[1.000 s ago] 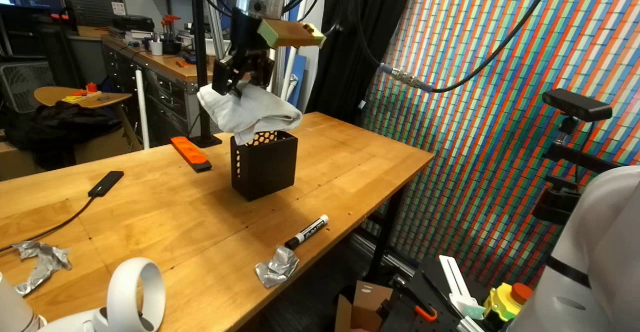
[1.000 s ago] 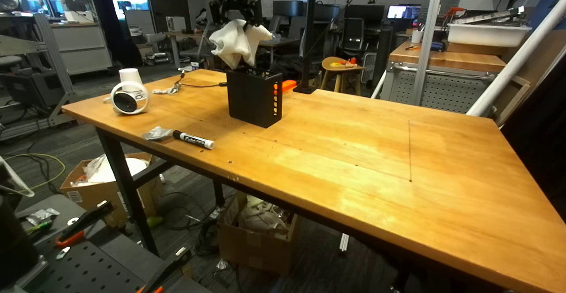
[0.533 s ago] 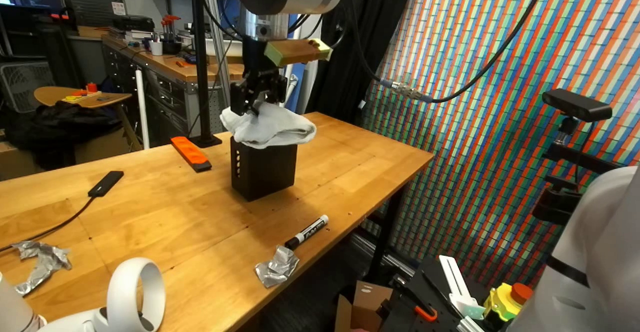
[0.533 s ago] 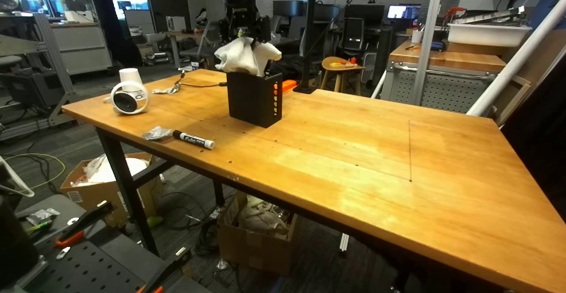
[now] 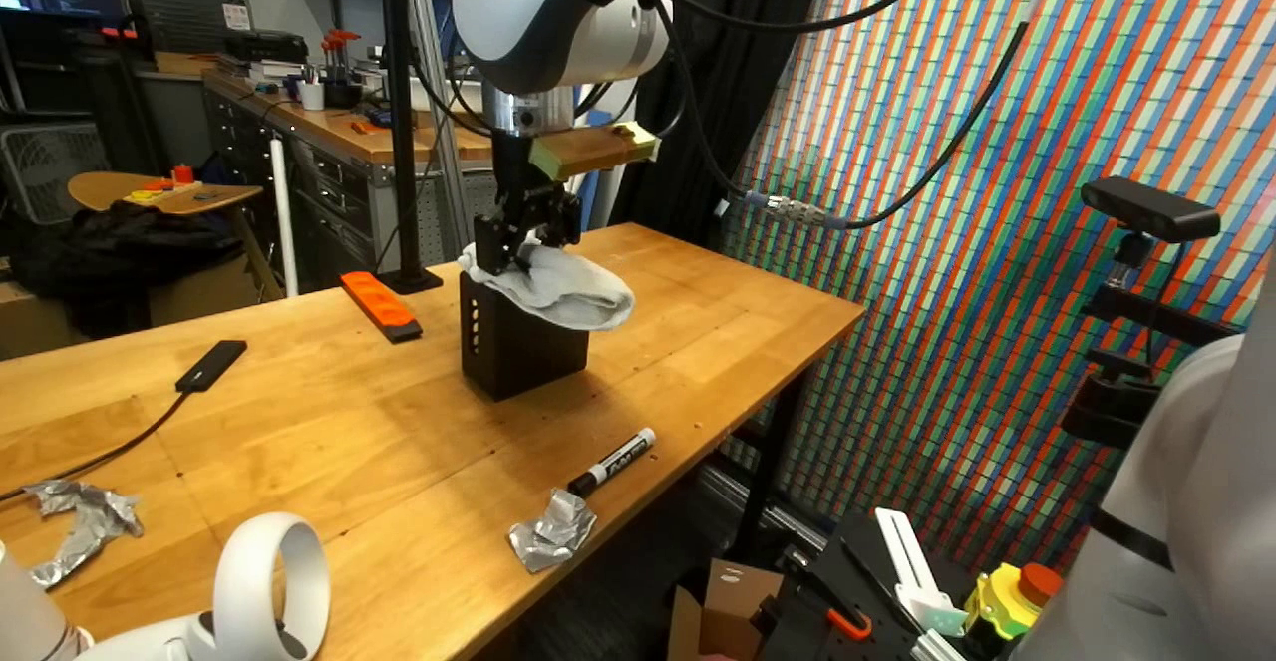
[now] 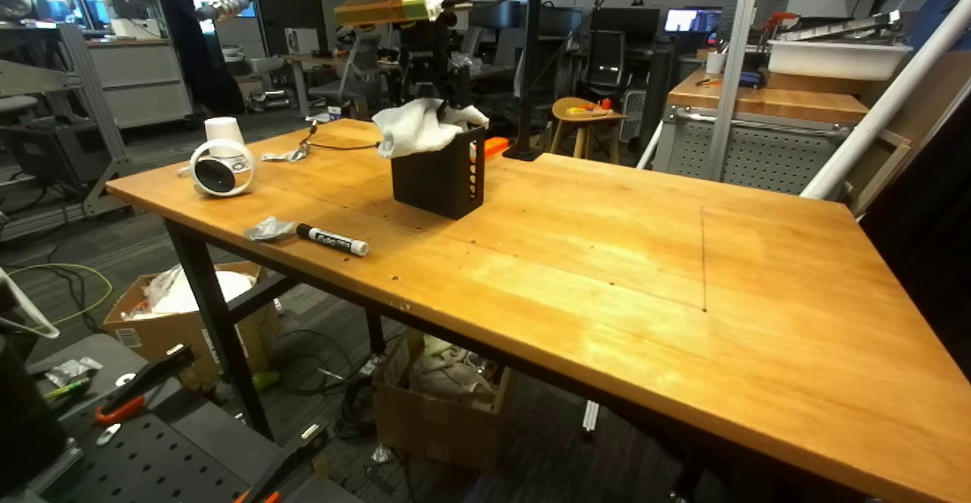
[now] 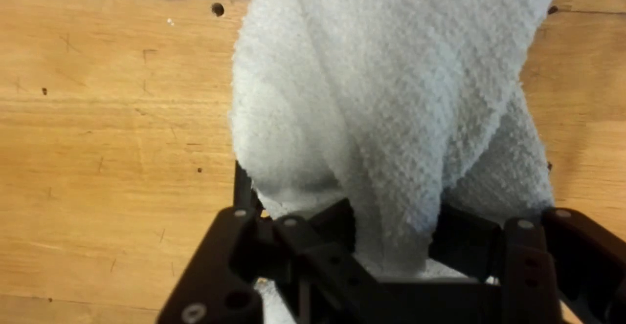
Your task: Pick up the cloth and put it in the box
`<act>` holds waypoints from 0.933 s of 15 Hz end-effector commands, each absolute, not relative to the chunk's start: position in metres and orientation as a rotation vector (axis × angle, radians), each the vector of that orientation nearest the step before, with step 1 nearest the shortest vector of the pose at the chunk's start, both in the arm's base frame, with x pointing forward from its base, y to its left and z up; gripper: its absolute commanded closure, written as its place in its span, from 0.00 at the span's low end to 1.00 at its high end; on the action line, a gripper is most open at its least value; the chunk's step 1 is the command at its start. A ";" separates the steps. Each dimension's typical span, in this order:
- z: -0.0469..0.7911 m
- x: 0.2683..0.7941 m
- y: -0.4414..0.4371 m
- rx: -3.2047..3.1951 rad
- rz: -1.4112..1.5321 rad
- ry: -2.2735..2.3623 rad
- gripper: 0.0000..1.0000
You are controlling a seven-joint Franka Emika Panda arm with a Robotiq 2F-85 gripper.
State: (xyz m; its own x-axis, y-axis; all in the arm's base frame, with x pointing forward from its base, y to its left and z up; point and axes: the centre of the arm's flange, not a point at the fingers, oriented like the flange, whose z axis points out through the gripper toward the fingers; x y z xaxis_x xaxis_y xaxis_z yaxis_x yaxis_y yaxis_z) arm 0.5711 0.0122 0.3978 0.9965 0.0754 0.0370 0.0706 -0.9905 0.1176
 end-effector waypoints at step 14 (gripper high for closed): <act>0.368 0.564 0.031 3.127 -0.085 0.143 0.95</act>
